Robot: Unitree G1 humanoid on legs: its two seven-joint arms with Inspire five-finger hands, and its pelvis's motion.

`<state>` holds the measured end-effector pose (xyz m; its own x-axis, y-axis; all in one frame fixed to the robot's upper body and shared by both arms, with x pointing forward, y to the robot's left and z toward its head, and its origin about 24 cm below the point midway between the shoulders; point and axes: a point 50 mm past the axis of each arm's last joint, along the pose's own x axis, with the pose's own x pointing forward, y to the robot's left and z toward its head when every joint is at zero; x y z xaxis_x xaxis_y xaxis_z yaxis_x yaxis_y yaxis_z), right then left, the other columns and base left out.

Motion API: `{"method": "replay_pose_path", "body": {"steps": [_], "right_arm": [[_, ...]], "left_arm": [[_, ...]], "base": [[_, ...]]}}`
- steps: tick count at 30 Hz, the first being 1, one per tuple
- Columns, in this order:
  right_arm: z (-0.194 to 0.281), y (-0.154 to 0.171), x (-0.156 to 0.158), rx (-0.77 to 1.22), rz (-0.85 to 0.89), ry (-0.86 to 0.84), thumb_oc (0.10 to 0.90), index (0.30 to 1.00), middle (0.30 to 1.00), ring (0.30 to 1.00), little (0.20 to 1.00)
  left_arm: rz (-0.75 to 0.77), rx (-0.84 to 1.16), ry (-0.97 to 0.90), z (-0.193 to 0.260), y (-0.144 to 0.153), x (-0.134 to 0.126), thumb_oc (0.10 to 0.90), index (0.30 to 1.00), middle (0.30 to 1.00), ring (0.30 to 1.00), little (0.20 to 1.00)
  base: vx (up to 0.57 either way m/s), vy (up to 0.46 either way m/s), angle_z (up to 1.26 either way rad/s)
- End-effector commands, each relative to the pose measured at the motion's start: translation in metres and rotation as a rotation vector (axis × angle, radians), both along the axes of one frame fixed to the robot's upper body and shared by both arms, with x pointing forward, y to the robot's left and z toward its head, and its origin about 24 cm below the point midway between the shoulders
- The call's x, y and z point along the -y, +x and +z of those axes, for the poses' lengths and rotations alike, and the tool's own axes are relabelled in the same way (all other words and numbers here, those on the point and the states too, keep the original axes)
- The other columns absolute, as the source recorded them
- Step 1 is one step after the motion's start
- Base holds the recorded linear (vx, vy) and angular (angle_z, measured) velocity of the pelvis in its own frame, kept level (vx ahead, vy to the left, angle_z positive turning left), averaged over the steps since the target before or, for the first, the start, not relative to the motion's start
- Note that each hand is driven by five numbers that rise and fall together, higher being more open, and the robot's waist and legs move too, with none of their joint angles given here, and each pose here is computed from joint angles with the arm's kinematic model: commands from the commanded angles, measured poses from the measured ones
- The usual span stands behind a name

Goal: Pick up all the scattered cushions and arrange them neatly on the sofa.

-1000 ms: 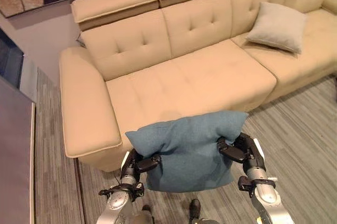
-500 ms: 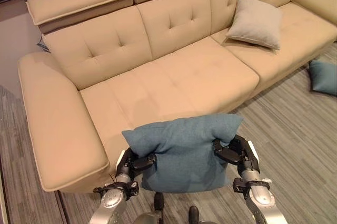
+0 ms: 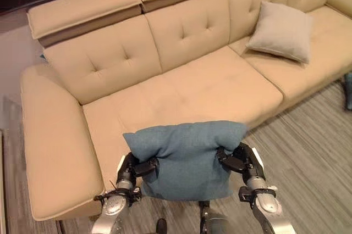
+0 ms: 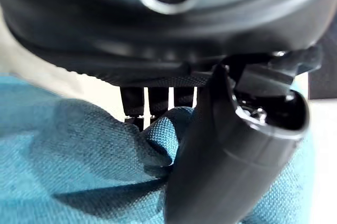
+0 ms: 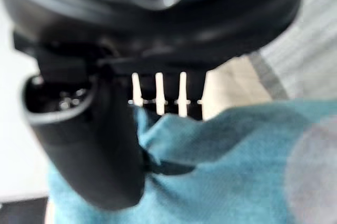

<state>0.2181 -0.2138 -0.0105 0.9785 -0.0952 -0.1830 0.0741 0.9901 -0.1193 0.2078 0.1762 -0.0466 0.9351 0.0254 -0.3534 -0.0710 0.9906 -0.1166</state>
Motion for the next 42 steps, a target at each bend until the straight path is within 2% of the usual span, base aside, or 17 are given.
{"method": "replay_pose_path", "body": {"steps": [1,11,22,42], "right_arm": [[0.068,0.028,-0.026,0.375,0.129,0.067,0.4,0.3,0.3,0.3,0.3],[0.068,0.026,-0.019,0.376,0.071,0.054,0.4,0.3,0.3,0.3,0.3],[0.065,0.029,-0.037,0.363,0.131,0.082,0.4,0.3,0.3,0.3,0.3],[0.063,0.025,-0.023,0.357,0.07,0.049,0.4,0.3,0.3,0.3,0.3]], "left_arm": [[-0.189,0.393,-0.106,0.071,0.039,0.037,0.4,0.3,0.3,0.3,0.3],[-0.206,0.389,-0.095,0.072,0.042,0.042,0.4,0.3,0.3,0.3,0.3],[-0.166,0.386,-0.035,0.072,0.035,0.019,0.4,0.3,0.3,0.3,0.3],[-0.108,0.443,-0.054,0.082,0.038,0.017,0.4,0.3,0.3,0.3,0.3]], "base": [[0.07,-0.148,0.43],[0.16,-0.049,0.18],[0.22,0.141,-0.05],[0.07,-0.061,0.36]]}}
